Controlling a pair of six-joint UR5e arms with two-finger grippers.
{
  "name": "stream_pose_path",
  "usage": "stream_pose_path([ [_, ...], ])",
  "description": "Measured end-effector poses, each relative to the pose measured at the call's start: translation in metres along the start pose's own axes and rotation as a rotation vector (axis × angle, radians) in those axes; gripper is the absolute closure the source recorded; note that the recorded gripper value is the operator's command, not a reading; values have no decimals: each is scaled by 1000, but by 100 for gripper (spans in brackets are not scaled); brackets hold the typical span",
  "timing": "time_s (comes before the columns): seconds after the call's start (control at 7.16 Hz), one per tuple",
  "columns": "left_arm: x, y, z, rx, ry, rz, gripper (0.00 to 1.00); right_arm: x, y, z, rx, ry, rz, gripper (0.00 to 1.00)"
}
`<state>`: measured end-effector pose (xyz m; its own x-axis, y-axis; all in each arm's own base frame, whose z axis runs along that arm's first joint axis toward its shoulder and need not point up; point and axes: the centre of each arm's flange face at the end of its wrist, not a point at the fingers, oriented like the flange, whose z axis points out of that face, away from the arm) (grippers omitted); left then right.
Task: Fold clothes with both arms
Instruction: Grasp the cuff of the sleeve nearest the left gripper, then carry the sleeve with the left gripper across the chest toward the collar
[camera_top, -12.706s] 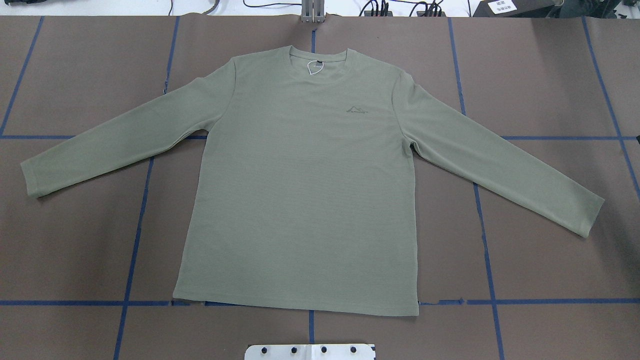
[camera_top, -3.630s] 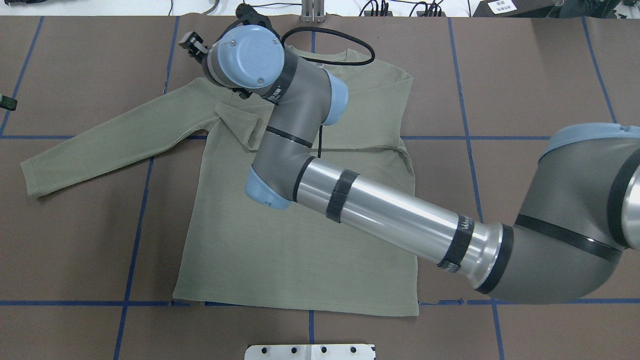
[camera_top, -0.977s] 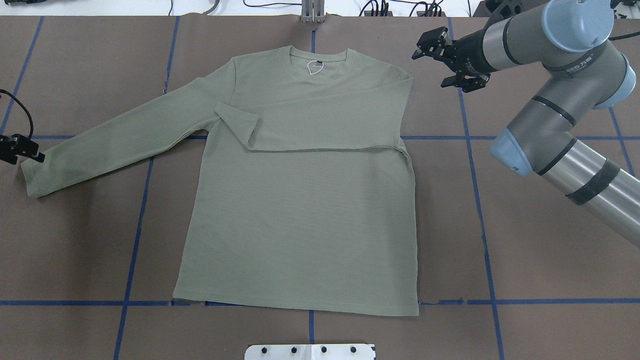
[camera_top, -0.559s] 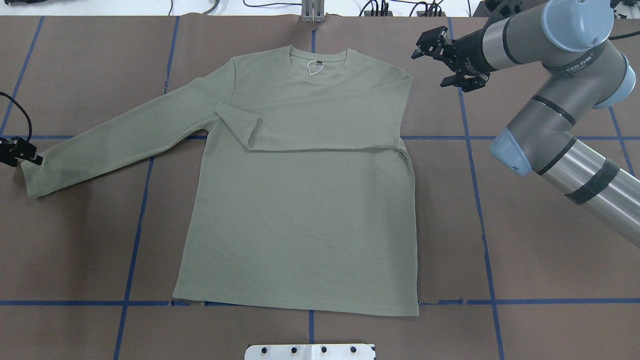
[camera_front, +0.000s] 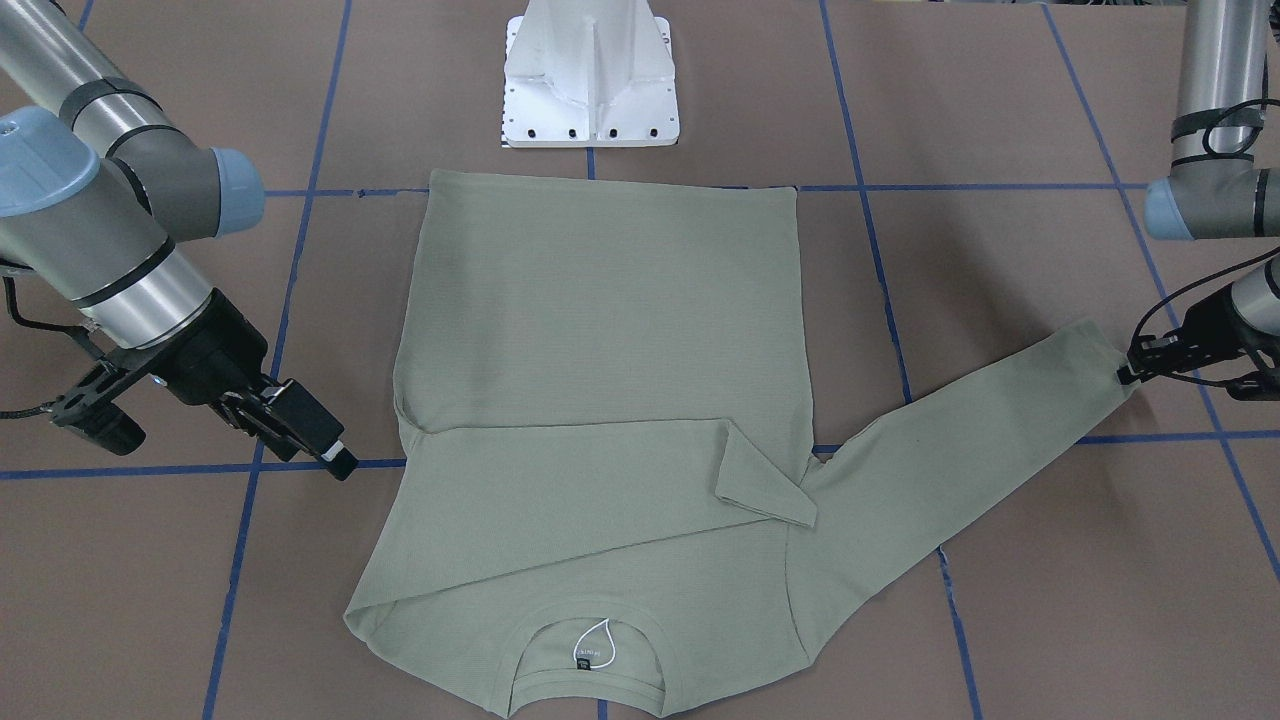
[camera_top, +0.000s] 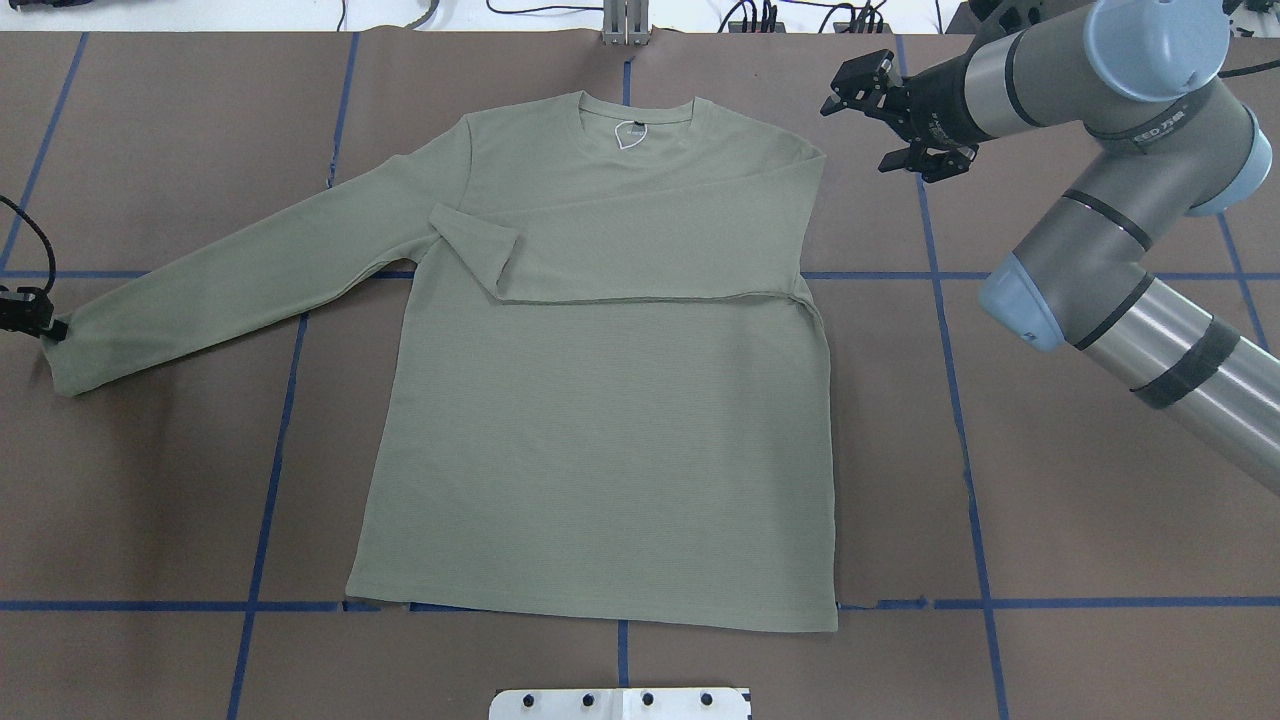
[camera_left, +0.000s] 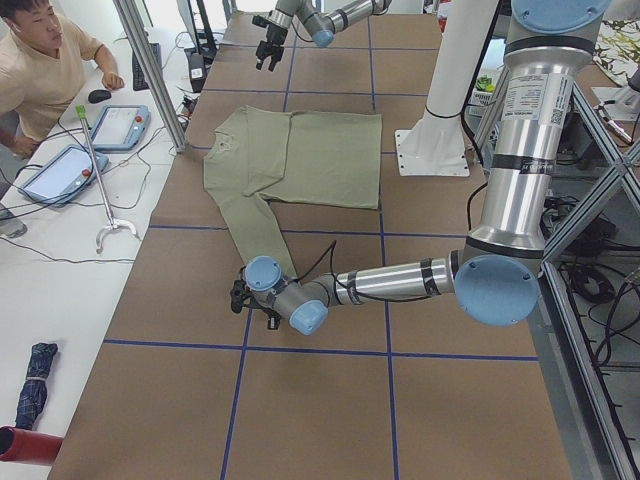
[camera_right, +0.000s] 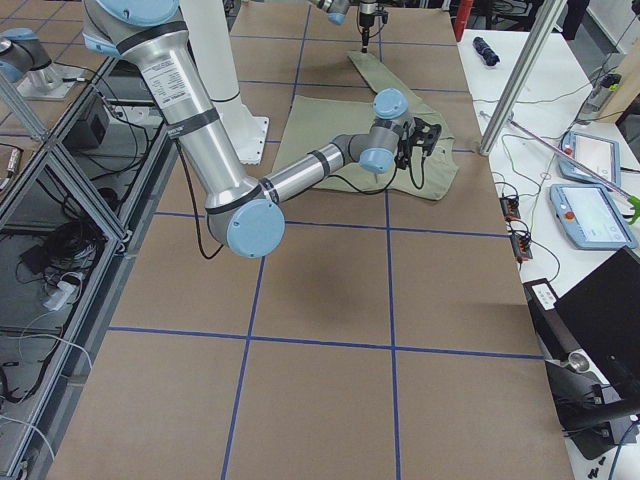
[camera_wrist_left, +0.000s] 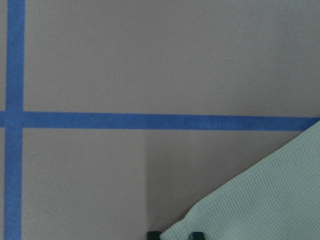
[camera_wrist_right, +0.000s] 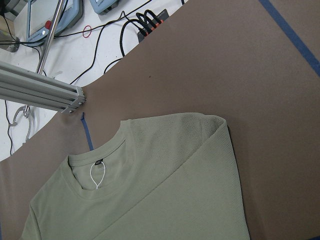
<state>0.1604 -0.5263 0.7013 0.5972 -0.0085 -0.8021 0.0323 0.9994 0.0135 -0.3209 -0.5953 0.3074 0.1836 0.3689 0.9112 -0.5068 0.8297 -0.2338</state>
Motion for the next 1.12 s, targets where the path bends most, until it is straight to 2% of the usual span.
stream_pose_path([
  [0.14, 7, -1, -4, 3, 12, 9, 100, 0, 0, 0, 0, -1, 0, 0],
  [0.28, 25, -2, -13, -9, 60, 27, 100, 0, 0, -1, 1, -1, 1, 0],
  [0.56, 92, -9, -49, -41, 211, 29, 100, 11, -10, -6, 9, 9, 9, 0],
  [0.84, 190, -34, -98, -41, 327, -47, 100, 28, -26, -18, 6, 22, 15, 0],
  [1.12, 306, -65, -137, -65, 416, -153, 100, 57, -35, -32, -9, 43, -20, 0],
])
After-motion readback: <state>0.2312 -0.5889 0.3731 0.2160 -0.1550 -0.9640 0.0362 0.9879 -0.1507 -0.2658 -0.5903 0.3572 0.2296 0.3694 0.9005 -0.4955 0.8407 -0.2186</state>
